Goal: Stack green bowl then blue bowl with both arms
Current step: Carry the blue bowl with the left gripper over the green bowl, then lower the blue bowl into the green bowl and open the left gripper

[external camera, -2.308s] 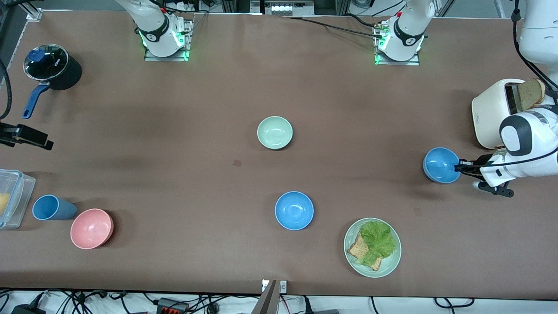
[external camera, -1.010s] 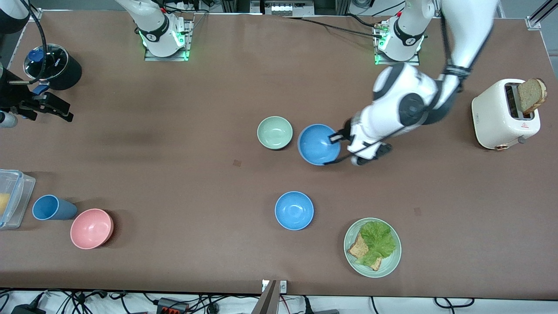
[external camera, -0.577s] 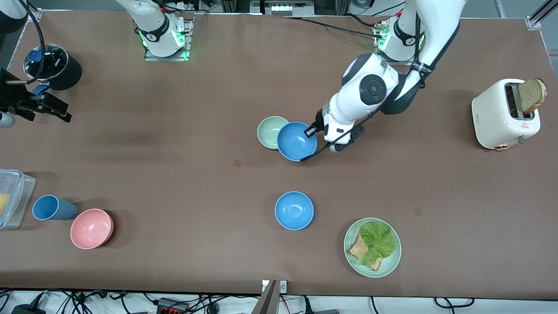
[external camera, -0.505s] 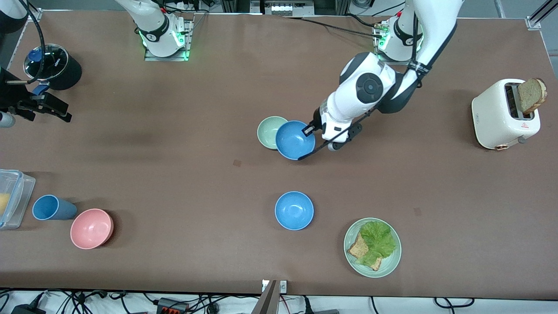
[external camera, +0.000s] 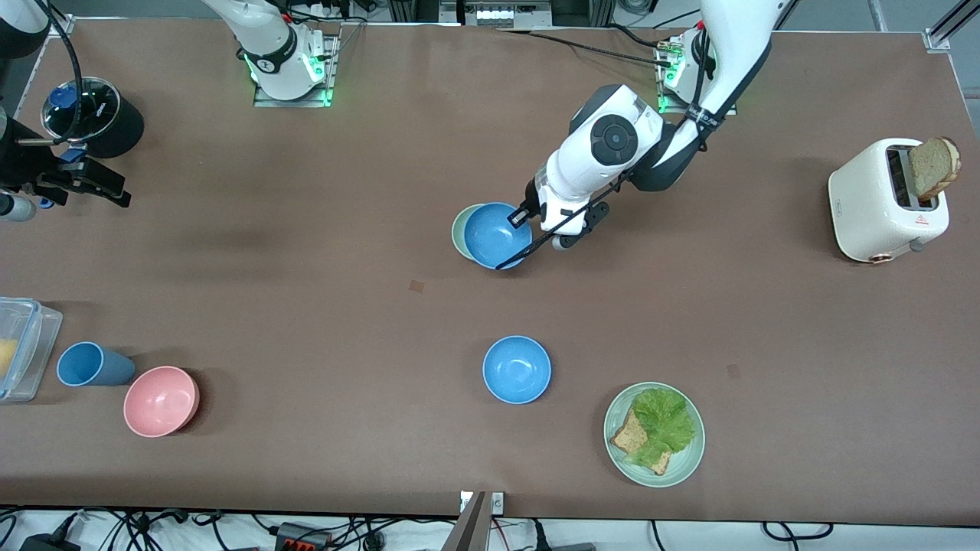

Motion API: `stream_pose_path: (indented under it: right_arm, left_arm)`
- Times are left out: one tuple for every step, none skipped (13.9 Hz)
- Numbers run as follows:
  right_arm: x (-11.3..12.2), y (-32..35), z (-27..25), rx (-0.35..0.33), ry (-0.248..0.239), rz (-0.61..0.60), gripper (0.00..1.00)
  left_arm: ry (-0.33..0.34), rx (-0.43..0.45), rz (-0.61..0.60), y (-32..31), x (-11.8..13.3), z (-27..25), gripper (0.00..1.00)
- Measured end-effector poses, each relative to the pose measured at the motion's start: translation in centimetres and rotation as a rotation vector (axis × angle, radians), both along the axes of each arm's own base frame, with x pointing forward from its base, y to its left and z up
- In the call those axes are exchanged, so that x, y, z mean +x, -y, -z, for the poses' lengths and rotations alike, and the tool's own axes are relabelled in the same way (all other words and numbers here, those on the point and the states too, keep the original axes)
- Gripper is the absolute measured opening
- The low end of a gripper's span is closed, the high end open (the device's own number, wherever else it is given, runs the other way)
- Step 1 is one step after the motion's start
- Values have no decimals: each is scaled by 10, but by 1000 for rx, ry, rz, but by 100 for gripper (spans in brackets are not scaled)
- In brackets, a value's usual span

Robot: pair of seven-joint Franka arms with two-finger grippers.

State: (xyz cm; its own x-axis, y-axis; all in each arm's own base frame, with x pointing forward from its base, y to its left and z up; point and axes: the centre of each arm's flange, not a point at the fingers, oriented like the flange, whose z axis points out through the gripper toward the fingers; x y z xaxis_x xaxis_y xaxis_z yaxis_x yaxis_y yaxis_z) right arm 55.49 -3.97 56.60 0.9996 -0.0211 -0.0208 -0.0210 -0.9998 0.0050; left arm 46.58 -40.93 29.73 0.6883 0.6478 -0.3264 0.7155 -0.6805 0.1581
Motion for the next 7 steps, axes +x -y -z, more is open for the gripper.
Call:
stream_pose_path:
  right_arm:
    - [0,0,0,0,0,0,100]
    - [0,0,0,0,-1,0,100]
    - [0,0,0,0,-1,0,100]
    - [0,0,0,0,-1,0,100]
    - [0,0,0,0,-1,0,100]
    - [0,0,0,0,-1,0,100]
    - [0,0,0,0,-1,0,100]
  left_arm:
    - [-2,-1,1,1,-2,2,4]
    - [-1,-3,0,2,-2,3,4]
    - [5,-4,1,2,-2,5,4]
    - [10,2,7,2,-2,8,4]
    - [9,7,5,3,-2,12,4]
    - [6,9,6,4,-3,16,4]
    - [6,11,12,5,-4,19,4]
